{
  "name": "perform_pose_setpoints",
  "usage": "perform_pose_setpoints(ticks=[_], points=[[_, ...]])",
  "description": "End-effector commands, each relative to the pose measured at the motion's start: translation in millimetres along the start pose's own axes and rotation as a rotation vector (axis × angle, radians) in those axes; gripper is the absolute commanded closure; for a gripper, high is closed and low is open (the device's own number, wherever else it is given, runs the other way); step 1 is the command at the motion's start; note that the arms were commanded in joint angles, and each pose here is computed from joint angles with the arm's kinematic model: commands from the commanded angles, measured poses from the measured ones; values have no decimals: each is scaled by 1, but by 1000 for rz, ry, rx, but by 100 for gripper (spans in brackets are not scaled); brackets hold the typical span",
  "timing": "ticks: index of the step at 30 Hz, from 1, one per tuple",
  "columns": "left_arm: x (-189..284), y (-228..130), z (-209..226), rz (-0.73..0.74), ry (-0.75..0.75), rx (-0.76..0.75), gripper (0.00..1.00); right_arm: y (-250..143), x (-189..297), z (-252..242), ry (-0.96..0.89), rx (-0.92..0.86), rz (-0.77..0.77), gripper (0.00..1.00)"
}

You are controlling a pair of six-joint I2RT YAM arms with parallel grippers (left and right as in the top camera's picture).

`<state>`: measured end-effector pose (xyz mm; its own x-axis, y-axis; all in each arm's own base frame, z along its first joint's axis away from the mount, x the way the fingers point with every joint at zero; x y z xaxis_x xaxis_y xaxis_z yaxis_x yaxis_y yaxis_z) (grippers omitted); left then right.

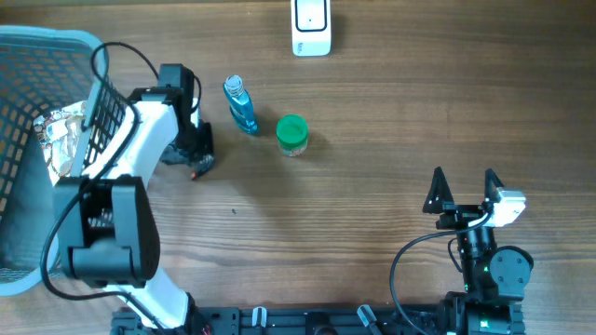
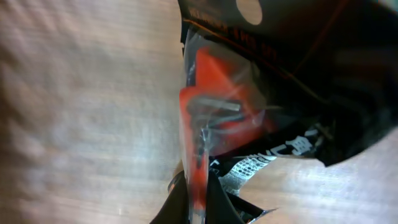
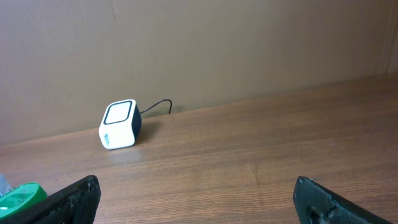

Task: Scan the item barcode
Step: 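Place the red packet on the table left of the bottle, then grasp the clear bag of dried mushrooms in the basket with left gripper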

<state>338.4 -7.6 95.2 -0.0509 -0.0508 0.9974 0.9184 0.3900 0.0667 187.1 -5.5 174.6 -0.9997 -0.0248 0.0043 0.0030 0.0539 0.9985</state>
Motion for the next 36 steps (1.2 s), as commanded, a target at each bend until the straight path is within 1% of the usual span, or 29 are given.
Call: perform_pose_setpoints(ticks=[1, 3, 5, 6, 7, 8, 9, 10, 13, 16, 18, 19, 20, 22, 23, 24, 25, 26, 27, 29, 30, 31, 33, 35, 36], points=[[-5, -18, 5, 45, 85, 14, 96, 1, 0, 2, 14, 6, -9, 0], [-5, -17, 14, 18, 163, 47, 96, 1, 0, 2, 14, 6, -9, 0], [-4, -14, 19, -9, 205, 66, 96, 1, 0, 2, 14, 6, -9, 0], [-4, -15, 21, -12, 222, 73, 86, 1, 0, 2, 14, 6, -9, 0], [-3, -15, 22, -13, 234, 71, 81, 1, 0, 2, 14, 6, -9, 0], [-3, -15, 23, -14, 242, 70, 80, 1, 0, 2, 14, 6, -9, 0], [-3, -16, 24, -8, 245, 69, 66, 1, 0, 2, 14, 6, -9, 0], [-2, -18, 25, 3, 250, 67, 0, 1, 0, 2, 14, 6, -9, 0], [8, -18, 23, -19, 234, 69, 0, 1, 0, 2, 14, 6, -9, 0], [43, -20, 16, -82, 197, 52, 0, 1, 0, 2, 14, 6, -9, 0], [95, -24, 8, -183, 102, 19, 0, 1, 0, 2, 14, 6, -9, 0], [134, -28, 5, -256, 10, 5, 0, 1, 0, 2, 14, 6, -9, 0], [161, -30, 5, -314, -58, 14, 0, 1, 0, 2, 14, 6, -8, 0], [238, -37, 11, -497, -250, 42, 0, 1, 0, 2, 14, 6, -9, 0], [263, -40, 16, -560, -306, 54, 0, 1, 0, 2, 14, 6, -9, 0], [304, -41, 36, -693, -337, 113, 0, 1, 0, 2, 14, 6, -9, 0], [329, -37, 58, -791, -316, 214, 0, 1, 0, 2, 14, 6, -9, 0], [350, -33, 89, -873, -287, 336, 0, 1, 0, 2, 14, 6, -9, 0], [358, -28, 113, -907, -270, 432, 0, 1, 0, 2, 14, 6, -8, 0], [353, -13, 167, -916, -203, 631, 0, 1, 0, 2, 14, 6, -9, 0], [340, -3, 195, -882, -161, 727, 0, 1, 0, 2, 14, 6, -9, 0], [325, 8, 216, -835, -132, 790, 0, 1, 0, 2, 14, 6, -9, 0], [281, 38, 244, -692, -137, 856, 0, 1, 0, 2, 14, 6, -8, 0], [230, 70, 250, -547, -141, 860, 0, 1, 0, 2, 14, 6, -9, 0], [213, 81, 251, -509, -130, 850, 0, 1, 0, 2, 14, 6, -9, 0]])
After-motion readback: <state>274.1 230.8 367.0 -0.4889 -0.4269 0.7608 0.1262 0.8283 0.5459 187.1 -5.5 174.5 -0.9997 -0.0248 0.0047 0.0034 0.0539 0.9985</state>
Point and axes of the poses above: each gripper's point midway between its finger pads, its own x axis back along the fingers, its own z axis along the line the jaws close on, y = z × x, the point moved 6 cm from there along x, back along the fingers, and after that the axes turned 15 degrees about x, right-handed, at the moved point
